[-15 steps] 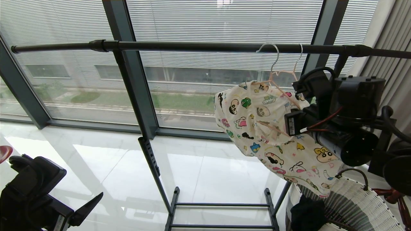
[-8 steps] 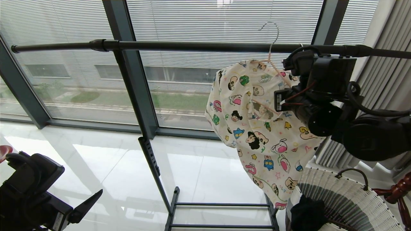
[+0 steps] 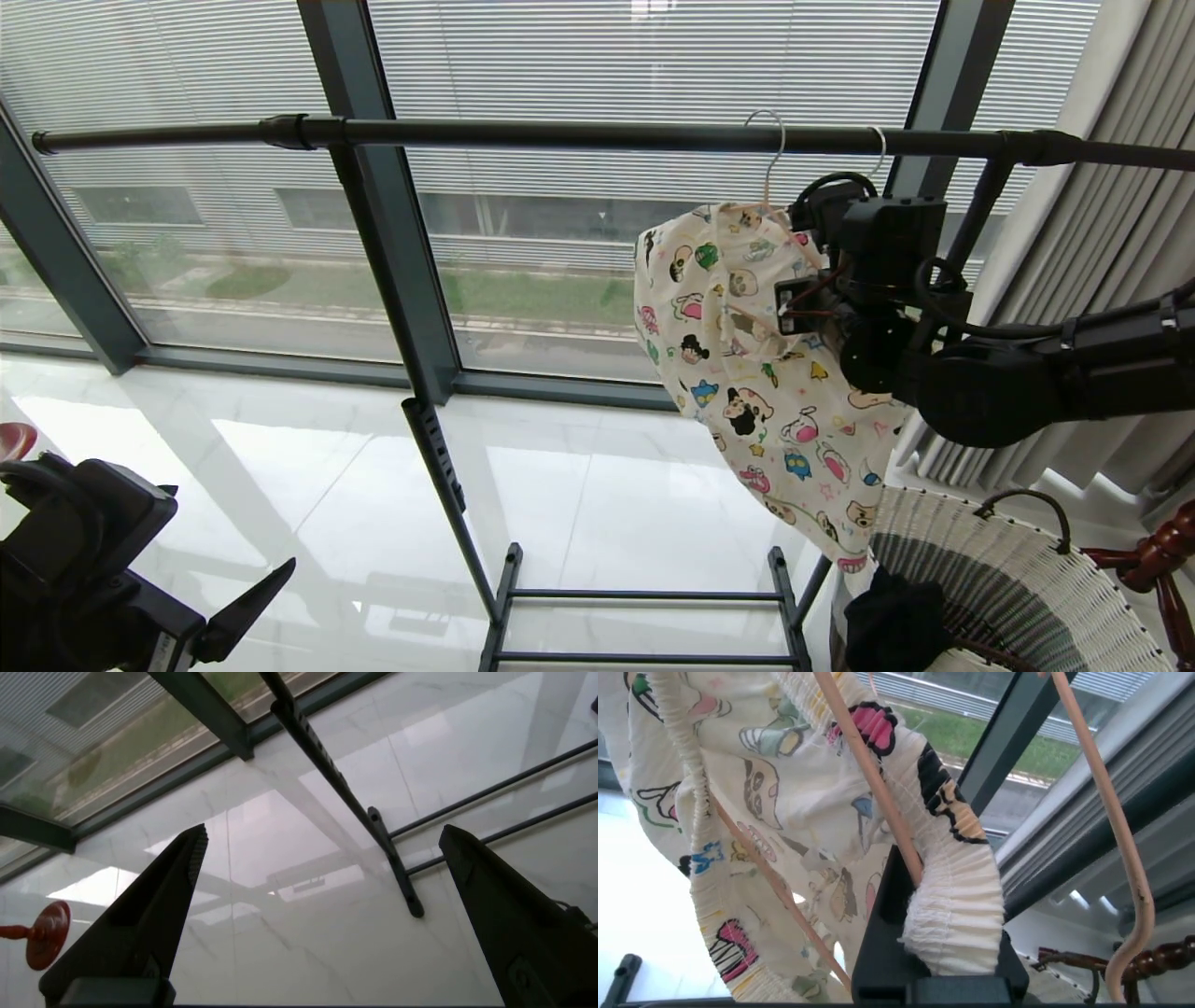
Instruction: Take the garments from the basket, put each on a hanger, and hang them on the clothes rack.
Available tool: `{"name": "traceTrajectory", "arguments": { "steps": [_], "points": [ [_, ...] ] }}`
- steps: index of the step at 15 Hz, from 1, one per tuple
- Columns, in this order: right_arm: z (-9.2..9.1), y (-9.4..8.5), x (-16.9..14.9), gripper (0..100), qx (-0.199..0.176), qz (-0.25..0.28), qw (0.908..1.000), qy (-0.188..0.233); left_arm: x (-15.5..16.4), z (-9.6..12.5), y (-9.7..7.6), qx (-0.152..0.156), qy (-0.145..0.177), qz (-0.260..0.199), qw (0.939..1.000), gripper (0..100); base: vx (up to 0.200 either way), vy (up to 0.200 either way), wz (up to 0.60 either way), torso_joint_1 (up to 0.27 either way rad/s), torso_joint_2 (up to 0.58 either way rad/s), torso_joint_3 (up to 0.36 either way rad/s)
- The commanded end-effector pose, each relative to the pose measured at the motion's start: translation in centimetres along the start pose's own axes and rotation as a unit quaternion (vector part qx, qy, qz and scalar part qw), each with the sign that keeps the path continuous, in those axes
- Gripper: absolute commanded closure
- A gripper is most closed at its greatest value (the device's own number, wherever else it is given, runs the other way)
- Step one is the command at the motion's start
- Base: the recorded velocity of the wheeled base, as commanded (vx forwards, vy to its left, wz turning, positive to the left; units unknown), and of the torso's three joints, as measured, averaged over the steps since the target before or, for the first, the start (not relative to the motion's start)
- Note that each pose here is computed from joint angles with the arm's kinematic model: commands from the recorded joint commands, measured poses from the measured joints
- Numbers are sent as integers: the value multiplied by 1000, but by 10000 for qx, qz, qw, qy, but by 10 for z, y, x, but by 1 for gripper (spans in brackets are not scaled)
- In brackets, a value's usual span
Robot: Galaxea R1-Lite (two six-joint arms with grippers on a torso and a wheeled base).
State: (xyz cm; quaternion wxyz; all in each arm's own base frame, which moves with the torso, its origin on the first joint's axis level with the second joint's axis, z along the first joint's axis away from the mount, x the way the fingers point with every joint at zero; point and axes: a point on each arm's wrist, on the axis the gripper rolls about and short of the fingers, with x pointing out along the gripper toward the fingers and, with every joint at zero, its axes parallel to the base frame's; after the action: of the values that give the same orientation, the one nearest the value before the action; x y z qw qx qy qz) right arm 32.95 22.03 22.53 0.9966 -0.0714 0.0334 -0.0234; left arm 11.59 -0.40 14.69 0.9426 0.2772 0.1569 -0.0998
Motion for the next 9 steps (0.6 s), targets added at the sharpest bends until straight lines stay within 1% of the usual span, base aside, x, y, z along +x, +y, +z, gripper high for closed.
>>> {"name": "traceTrajectory", "arguments": {
  "steps": [1, 5, 6, 7, 9],
  "points": [
    [-3, 4, 5, 100, -11, -2, 10000, 7, -2, 0, 0, 8, -35, 13, 10000, 0, 0, 0, 0, 0, 0, 0],
    [-1, 4, 6, 100, 4, -4, 10000, -11, -2, -2, -2, 8, -7, -14, 10000, 0, 0, 0, 0, 0, 0, 0],
    [-4, 6, 7, 100, -15, -2, 10000, 13, -2, -2, -2, 7, 0, -18, 10000, 0, 0, 0, 0, 0, 0, 0],
    [-4, 6, 7, 0, -15, -2, 10000, 13, -2, -2, -2, 8, -7, -14, 10000, 0, 0, 0, 0, 0, 0, 0],
    [0, 5, 4, 0, 32, 17, 10000, -32, -2, -2, -2, -8, -11, -20, 10000, 0, 0, 0, 0, 0, 0, 0]
  ]
}}
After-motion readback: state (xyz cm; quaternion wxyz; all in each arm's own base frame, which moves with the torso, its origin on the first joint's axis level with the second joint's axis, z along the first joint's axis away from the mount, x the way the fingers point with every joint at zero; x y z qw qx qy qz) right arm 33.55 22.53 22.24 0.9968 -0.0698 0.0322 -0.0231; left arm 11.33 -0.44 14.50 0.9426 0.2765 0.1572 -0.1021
